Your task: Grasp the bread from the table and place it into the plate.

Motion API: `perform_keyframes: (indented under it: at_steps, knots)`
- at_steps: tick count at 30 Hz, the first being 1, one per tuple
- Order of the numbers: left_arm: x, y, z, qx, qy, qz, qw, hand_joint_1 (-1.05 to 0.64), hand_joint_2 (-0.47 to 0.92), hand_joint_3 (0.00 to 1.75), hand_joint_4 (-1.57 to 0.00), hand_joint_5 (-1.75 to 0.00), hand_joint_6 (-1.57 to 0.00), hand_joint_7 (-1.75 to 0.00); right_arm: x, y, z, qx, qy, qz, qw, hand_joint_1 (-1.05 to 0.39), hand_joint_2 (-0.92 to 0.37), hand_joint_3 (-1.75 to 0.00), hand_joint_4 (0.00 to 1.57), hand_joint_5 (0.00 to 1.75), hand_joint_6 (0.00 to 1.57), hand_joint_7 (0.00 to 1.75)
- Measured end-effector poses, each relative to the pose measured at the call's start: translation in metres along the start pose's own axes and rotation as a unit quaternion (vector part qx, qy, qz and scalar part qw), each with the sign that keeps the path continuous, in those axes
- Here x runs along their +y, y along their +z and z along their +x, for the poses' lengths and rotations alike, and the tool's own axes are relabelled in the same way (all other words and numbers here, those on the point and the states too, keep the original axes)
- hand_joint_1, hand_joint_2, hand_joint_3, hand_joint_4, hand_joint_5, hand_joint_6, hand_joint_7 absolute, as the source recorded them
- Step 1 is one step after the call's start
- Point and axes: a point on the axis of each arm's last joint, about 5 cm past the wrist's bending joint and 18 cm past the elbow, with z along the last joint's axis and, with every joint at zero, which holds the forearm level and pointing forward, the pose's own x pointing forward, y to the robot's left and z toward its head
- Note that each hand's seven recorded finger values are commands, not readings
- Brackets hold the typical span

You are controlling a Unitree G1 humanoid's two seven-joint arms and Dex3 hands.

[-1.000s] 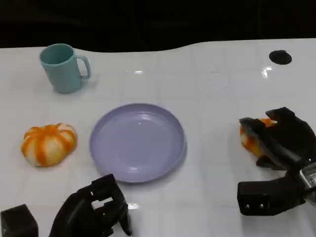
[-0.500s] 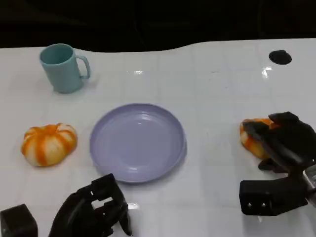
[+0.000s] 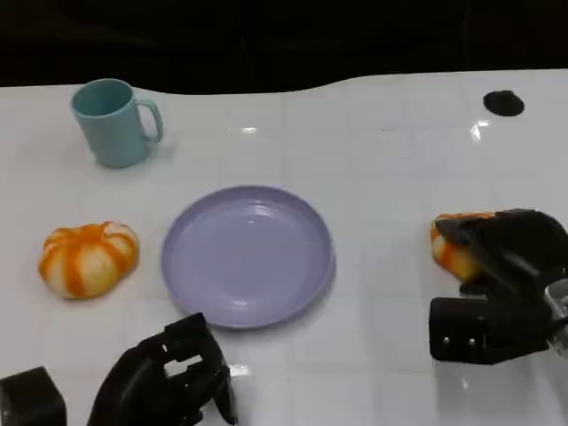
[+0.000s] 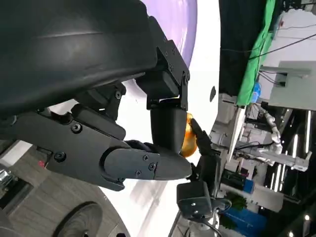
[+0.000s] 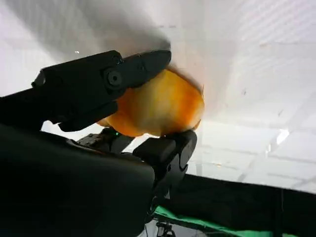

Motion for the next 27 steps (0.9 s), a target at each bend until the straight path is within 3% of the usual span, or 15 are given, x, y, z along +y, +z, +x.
perform_keyframes:
  at_steps: [4,5,7,8,10,12,14,18,21,22,25,27]
  knots:
    - [0.000,0.000,0.000,0.000,0.000,0.001,1.000,-0.61,0.87,0.28,-0.77,-1.75,-0.71,-1.48,0.0029,-0.002,0.001,-0.012,-0.025,0.007,0.9996,-0.17,-0.91,-0.05,0.91,1.66,1.33,0.13]
    - [0.000,0.000,0.000,0.000,0.000,0.001,1.000,-0.61,0.87,0.28,-0.77,-1.75,-0.71,-1.48,0.0033,-0.003,0.001,-0.014,-0.029,0.007,0.9994,-0.17,-0.92,-0.06,0.91,1.70,1.31,0.27]
    - [0.000,0.000,0.000,0.001,0.000,0.001,1.000,-0.61,0.88,0.28,-0.77,-1.75,-0.71,-1.48,0.0058,-0.003,0.000,-0.021,-0.042,0.006,0.9989,-0.15,-0.88,-0.23,0.90,1.74,0.94,1.18]
    - [0.000,0.000,0.000,0.001,0.000,0.001,1.000,-0.61,0.88,0.28,-0.78,-1.75,-0.71,-1.48,0.0076,-0.003,-0.001,-0.023,-0.049,0.006,0.9985,-0.14,-0.87,-0.27,0.89,1.74,0.86,1.40]
    - [0.000,0.000,0.000,0.001,0.000,0.001,1.000,-0.61,0.88,0.28,-0.78,-1.75,-0.71,-1.48,0.0103,-0.003,-0.002,-0.028,-0.063,0.012,0.9976,-0.14,-0.83,-0.36,0.87,1.75,0.75,1.64]
    - [0.000,0.000,0.000,0.001,0.000,0.001,1.000,-0.61,0.88,0.28,-0.78,-1.75,-0.71,-1.48,0.0127,-0.003,-0.003,-0.029,-0.071,0.017,0.9969,-0.13,-0.79,-0.41,0.86,1.75,0.71,1.71]
    - [0.000,0.000,0.000,0.001,0.000,0.000,1.000,-0.61,0.87,0.27,-0.78,-1.75,-0.71,-1.48,0.0152,-0.002,-0.004,-0.030,-0.082,0.021,0.9959,-0.13,-0.69,-0.59,0.86,1.75,0.68,1.73]
    - [0.000,0.000,0.000,0.001,0.000,0.000,1.000,-0.61,0.87,0.27,-0.78,-1.75,-0.72,-1.48,0.0191,-0.002,-0.005,-0.033,-0.104,0.019,0.9938,-0.16,-0.74,-0.43,0.88,1.75,0.71,1.64]
    - [0.000,0.000,0.000,0.001,0.000,0.000,1.000,-0.62,0.88,0.27,-0.79,-1.75,-0.72,-1.47,0.0201,0.000,-0.006,-0.044,-0.125,0.013,0.9911,-0.16,-0.76,-0.37,0.91,1.75,0.83,1.44]
    - [0.000,0.000,0.000,0.001,0.000,0.001,1.000,-0.62,0.88,0.27,-0.78,-1.75,-0.72,-1.47,0.0202,0.000,-0.006,-0.049,-0.132,0.010,0.9900,-0.15,-0.76,-0.37,0.93,1.75,0.83,1.47]
    - [0.000,0.000,0.000,0.000,0.000,0.002,1.000,-0.62,0.89,0.27,-0.78,-1.75,-0.72,-1.48,0.0190,0.002,-0.005,-0.065,-0.148,0.018,0.9866,-0.12,-0.66,-0.56,0.96,1.75,0.81,1.58]
    - [0.000,0.000,0.000,0.000,0.000,0.001,1.000,-0.62,0.89,0.27,-0.78,-1.75,-0.72,-1.48,0.0168,0.006,-0.003,-0.078,-0.157,0.029,0.9840,-0.11,-0.53,-0.80,0.97,1.75,0.81,1.59]
